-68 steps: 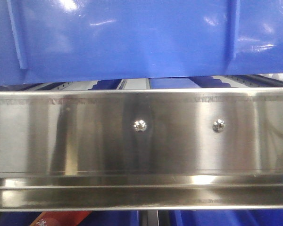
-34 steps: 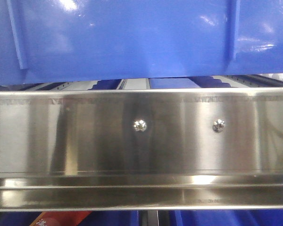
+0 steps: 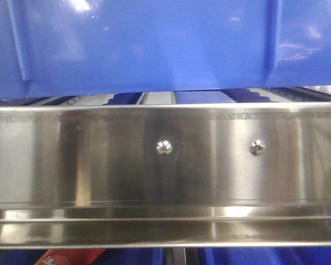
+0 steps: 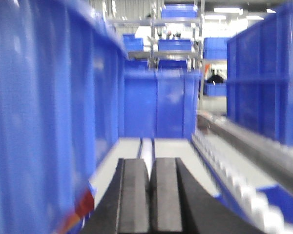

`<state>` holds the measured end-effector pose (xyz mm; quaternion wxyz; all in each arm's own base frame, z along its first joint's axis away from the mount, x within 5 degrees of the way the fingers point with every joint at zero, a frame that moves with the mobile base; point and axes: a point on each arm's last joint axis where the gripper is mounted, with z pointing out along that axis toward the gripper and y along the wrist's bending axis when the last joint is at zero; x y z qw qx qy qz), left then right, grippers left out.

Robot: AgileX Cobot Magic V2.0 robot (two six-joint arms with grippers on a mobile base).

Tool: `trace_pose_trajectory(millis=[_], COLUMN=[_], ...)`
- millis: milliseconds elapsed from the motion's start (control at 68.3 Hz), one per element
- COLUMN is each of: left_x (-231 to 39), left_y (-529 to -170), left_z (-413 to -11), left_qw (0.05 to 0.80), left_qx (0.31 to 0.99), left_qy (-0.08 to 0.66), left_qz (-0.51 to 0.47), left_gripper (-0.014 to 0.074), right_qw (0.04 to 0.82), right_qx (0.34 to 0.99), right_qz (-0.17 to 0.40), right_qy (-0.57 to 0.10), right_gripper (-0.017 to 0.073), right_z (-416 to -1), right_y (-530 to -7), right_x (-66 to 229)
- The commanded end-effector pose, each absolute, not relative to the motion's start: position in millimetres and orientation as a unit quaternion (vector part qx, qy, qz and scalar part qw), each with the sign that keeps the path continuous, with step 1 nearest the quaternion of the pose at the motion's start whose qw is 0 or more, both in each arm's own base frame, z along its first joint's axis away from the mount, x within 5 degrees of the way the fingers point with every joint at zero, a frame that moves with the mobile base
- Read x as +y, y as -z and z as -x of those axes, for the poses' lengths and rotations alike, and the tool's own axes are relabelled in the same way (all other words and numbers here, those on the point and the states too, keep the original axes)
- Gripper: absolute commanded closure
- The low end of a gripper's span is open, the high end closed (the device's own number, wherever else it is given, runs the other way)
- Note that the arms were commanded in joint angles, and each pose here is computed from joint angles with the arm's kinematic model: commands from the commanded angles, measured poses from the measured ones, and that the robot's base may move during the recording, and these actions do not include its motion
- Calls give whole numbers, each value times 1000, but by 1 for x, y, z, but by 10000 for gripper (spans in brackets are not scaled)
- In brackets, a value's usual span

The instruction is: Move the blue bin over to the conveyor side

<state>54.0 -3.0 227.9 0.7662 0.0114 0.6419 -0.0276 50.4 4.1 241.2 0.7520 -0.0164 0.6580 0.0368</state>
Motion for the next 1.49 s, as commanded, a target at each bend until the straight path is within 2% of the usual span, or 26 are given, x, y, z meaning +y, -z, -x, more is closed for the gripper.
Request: trace_pose_trajectory(millis=[0, 73, 117, 205, 249, 322, 410, 571, 673, 878, 1054, 1200, 1347, 1478], left_x=[-3, -1, 0, 3, 4, 4, 4, 2, -2, -8, -11, -13, -16, -20], left_y=[-257, -282, -298, -335, -349, -372, -398, -421, -433, -462, -490, -505, -504, -502], left_z=[-47, -37, -33, -27, -26, -31, -38, -58, -69, -96, -123, -144, -173, -201], left_qw=[789, 787, 781, 761, 755, 749, 748, 747, 733, 653, 575, 528, 468, 453], left_qx=[613, 617, 624, 647, 654, 661, 662, 664, 679, 756, 817, 849, 884, 892], left_qy=[27, 6, -7, -29, -35, -36, -37, -30, -7, 11, 10, 15, 1, 5], left_qz=[-12, -24, -29, -30, -30, -27, -26, -29, -34, -45, -34, -15, -8, 0], left_gripper=[599, 599, 599, 556, 517, 431, 294, 125, 69, 64, 64, 64, 64, 64], right_qw=[760, 762, 760, 766, 768, 772, 767, 751, 735, 692, 602, 530, 463, 454], right_qx=[649, 645, 647, 640, 638, 633, 640, 658, 675, 713, 783, 831, 869, 876], right_qz=[24, 32, 34, 36, 36, 33, 32, 30, 38, 80, 123, 131, 134, 122], right_qy=[-43, -47, -48, -49, -49, -48, -47, -46, -51, -80, -97, -106, -111, -107], right_gripper=[646, 638, 601, 437, 320, 141, -17, 0, 0, 0, 0, 0, 0, 0], right_z=[-39, -28, -26, -25, -27, -35, -49, -74, -84, -107, -148, -175, -200, -221], right_y=[-274, -298, -309, -339, -350, -368, -382, -394, -411, -459, -493, -512, -516, -515], right_x=[5, 6, 6, 7, 7, 7, 7, 9, 11, 23, 39, 46, 52, 54])
